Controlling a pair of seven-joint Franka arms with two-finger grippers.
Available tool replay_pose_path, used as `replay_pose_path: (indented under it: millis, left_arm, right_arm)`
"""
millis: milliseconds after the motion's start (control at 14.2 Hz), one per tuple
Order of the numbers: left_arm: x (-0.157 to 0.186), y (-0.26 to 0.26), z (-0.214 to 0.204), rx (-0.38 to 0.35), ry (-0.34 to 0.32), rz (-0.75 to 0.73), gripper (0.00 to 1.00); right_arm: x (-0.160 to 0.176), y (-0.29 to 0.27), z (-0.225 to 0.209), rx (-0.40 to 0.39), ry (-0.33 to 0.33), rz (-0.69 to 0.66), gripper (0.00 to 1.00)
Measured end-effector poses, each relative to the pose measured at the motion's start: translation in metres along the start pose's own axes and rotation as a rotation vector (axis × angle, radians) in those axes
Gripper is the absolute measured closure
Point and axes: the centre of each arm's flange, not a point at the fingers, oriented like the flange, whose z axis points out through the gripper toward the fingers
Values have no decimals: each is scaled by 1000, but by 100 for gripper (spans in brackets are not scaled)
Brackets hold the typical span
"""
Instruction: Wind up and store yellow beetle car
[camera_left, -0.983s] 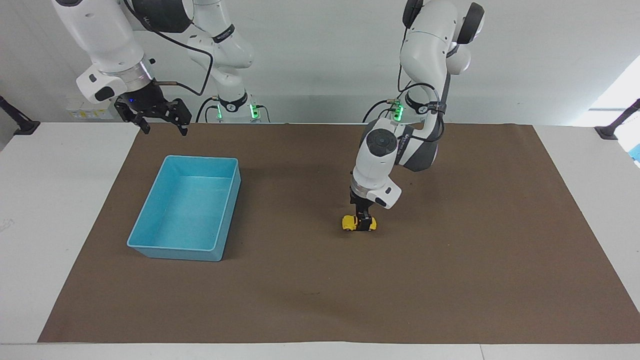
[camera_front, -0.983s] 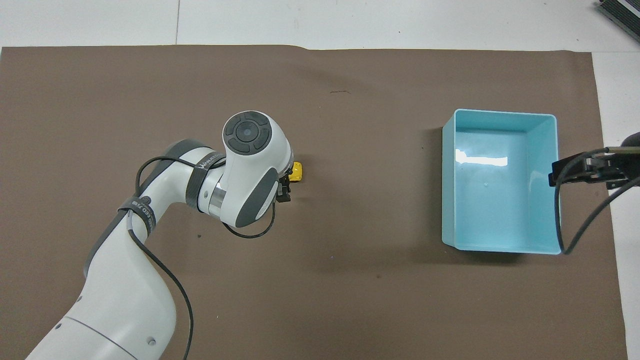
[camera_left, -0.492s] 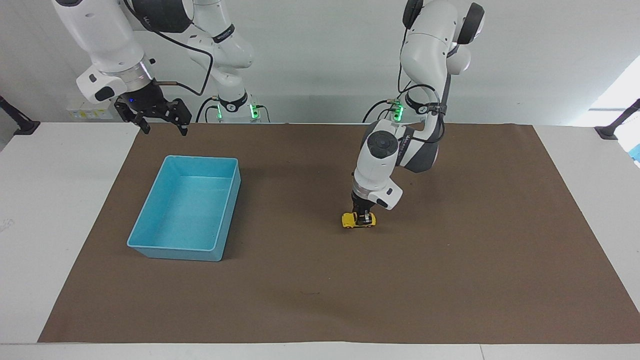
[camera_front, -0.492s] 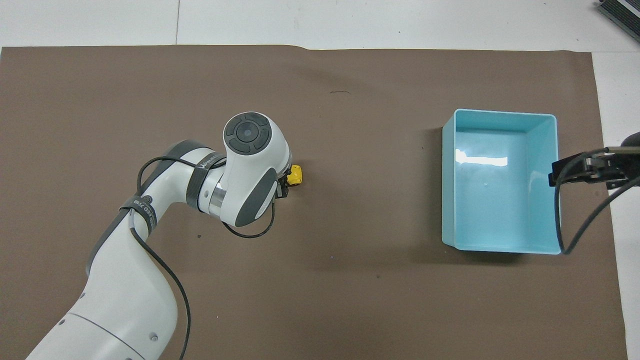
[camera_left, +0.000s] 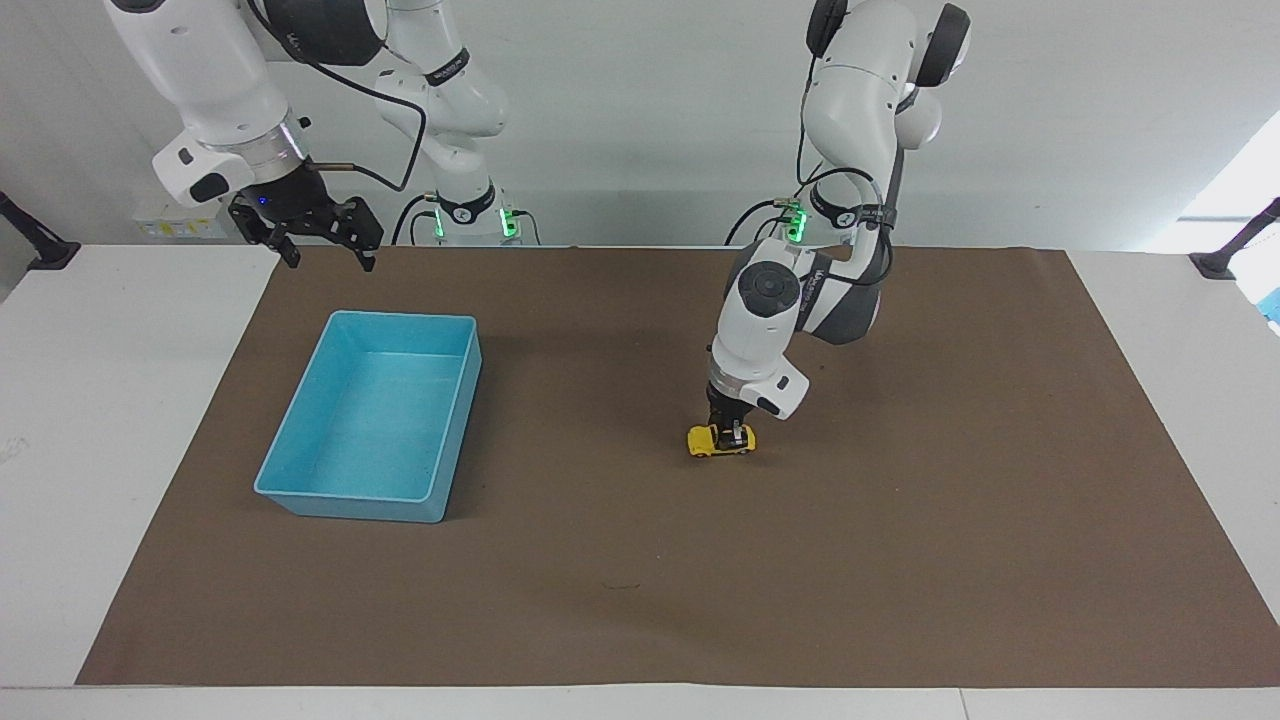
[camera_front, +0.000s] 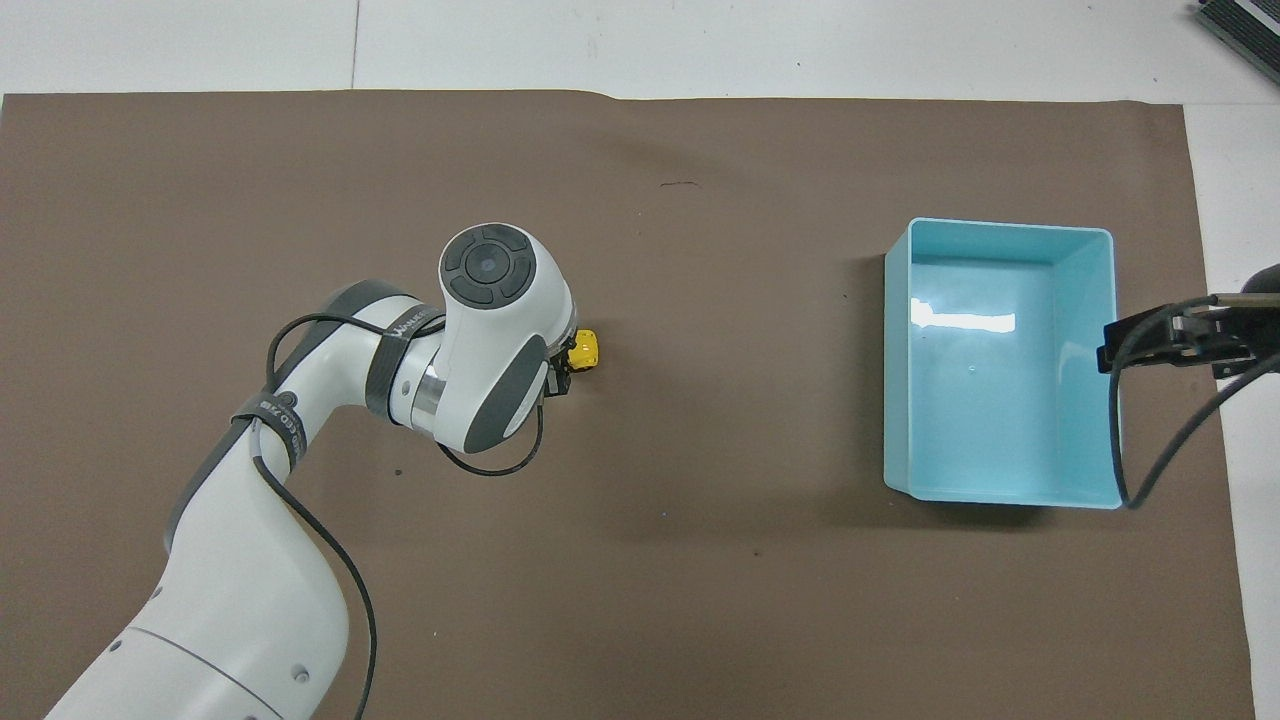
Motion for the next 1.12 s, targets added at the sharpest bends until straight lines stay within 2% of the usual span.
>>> replay_pose_path:
  millis: [492,913,1124]
  left_arm:
    - [44,13,-3,27,18,-2,61]
    - [120,32,-7,54,29,53,61]
    - [139,38,-9,59,30,62,61]
  right_arm:
    - [0,0,0,0,0,0,0]
    - [0,0,0,0,0,0,0]
    - [0,0,0,0,0,0,0]
